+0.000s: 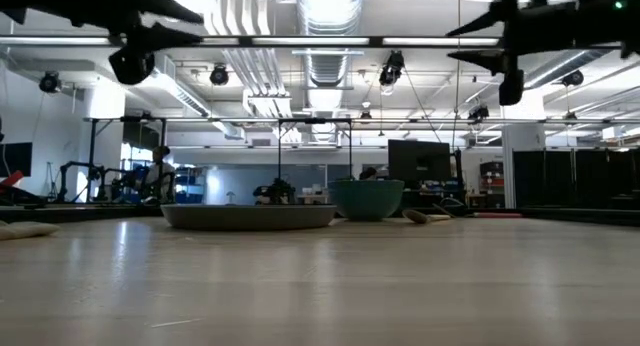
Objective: Set table place
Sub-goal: Move the gray plate to the center of the table
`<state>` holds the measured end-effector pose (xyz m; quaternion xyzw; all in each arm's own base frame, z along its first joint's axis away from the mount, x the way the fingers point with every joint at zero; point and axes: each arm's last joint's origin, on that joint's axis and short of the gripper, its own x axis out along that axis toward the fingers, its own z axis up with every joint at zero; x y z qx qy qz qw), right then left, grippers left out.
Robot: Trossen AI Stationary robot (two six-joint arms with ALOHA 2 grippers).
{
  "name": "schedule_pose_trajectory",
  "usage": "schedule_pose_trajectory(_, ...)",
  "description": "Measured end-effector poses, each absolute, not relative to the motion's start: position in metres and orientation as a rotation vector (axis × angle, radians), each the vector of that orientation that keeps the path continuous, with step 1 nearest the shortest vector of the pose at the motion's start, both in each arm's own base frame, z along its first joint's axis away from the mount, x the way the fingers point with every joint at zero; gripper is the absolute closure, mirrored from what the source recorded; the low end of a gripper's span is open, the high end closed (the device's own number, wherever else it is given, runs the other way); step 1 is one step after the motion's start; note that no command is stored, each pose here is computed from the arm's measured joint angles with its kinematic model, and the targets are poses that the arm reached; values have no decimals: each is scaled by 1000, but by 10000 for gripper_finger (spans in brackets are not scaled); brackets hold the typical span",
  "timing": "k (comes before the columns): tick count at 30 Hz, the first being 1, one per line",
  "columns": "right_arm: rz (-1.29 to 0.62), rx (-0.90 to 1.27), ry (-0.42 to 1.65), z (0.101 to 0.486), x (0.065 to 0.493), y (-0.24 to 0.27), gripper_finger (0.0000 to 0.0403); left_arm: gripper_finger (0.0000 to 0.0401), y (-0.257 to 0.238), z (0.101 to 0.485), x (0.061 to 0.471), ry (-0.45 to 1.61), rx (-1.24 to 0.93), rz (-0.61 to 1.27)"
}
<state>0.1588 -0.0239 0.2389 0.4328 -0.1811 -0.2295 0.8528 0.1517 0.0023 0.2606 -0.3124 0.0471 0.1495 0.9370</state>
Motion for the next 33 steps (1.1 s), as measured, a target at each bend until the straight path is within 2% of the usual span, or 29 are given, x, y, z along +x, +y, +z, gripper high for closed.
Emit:
schedule_pose_trajectory(5, -722, 919, 21, 241, 175, -29, 275, 296, 11, 246, 175, 328, -579, 407)
schedule_pose_trajectory(9, -889, 934, 212, 248, 176, -35, 275, 296, 23, 239, 196, 425, -597, 410)
schedule_pose_trajectory(17, -899, 917, 341, 269, 191, -51, 275, 301, 48, 216, 235, 624, -551, 404)
schedule_pose_trajectory(22, -897, 870, 399, 273, 208, -62, 275, 348, 52, 188, 255, 774, -539, 372)
schedule_pose_trajectory(26, -880, 822, 475, 274, 222, -67, 275, 394, 52, 181, 267, 818, -535, 351)
schedule_pose_trajectory(33, -889, 756, 560, 280, 239, -73, 275, 400, 54, 174, 277, 844, -531, 359)
